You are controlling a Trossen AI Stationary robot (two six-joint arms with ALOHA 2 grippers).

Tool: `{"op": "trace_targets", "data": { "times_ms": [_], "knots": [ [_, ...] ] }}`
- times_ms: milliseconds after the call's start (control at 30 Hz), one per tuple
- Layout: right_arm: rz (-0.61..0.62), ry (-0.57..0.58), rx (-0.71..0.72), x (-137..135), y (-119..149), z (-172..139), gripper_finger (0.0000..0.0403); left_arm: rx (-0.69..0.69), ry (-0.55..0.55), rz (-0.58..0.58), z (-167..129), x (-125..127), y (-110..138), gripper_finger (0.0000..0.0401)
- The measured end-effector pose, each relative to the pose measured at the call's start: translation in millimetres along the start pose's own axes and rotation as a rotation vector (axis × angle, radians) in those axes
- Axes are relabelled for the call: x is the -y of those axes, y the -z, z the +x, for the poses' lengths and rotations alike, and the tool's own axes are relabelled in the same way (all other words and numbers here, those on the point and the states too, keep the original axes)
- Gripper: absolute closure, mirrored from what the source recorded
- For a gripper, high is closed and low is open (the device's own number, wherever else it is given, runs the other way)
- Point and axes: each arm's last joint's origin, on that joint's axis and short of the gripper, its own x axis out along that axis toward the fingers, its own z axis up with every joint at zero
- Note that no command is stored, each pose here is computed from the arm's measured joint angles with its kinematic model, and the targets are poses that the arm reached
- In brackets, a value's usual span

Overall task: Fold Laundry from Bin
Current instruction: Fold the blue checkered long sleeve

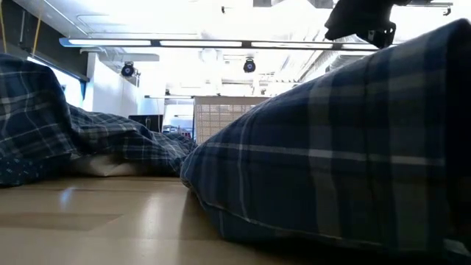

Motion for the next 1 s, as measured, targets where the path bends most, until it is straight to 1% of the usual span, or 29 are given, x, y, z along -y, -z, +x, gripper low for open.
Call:
{"op": "trace_targets", "data": {
  "times_ms": [100, 167, 267, 333, 400, 533, 633, 700, 800, 900, 933, 1000],
  "knots": [
    [-0.014, 0.002, 0.001, 0, 0, 0, 0.0331, -0.081, -0.050, -0.035, 17, -6, 11, 0.0309],
    [-0.019, 0.002, 0.001, 0, 0, 0, 0.0331, -0.123, -0.104, -0.049, 28, -14, 19, 0.0272],
    [-0.027, 0.003, 0.001, 0, 0, 0, 0.0331, -0.136, -0.198, -0.061, 48, -27, 27, 0.0221],
    [-0.028, 0.005, -0.002, 0, 0, 0, 0.0331, -0.130, -0.249, -0.065, 60, -35, 31, 0.0195],
    [-0.036, 0.007, -0.004, 1, 1, 0, 0.0331, -0.133, -0.252, -0.054, 72, -39, 34, 0.0181],
    [-0.049, 0.007, -0.005, 1, 1, 0, 0.0331, -0.127, -0.177, 0.025, 103, -45, 34, 0.0176],
    [-0.049, 0.008, -0.005, 1, 1, 0, 0.0331, -0.098, -0.118, 0.059, 124, -51, 31, 0.0189],
    [-0.049, 0.007, -0.006, 1, 1, 0, 0.0331, -0.064, -0.082, 0.056, 133, -53, 26, 0.0209],
    [-0.049, 0.004, -0.009, 1, 1, 0, 0.0331, 0.004, -0.053, 0.048, 137, -53, 19, 0.0268],
    [-0.049, 0.002, -0.008, 0, 1, 0, 0.0331, 0.056, 0.012, 0.065, 137, -46, 12, 0.0362],
    [-0.048, 0.002, -0.008, 0, 1, 0, 0.0331, 0.073, 0.041, 0.067, 137, -43, 9, 0.0381],
    [-0.045, -0.002, -0.004, 0, 0, 0, 0.0331, 0.125, 0.121, 0.057, 132, -32, 1, 0.0387]
  ]
}}
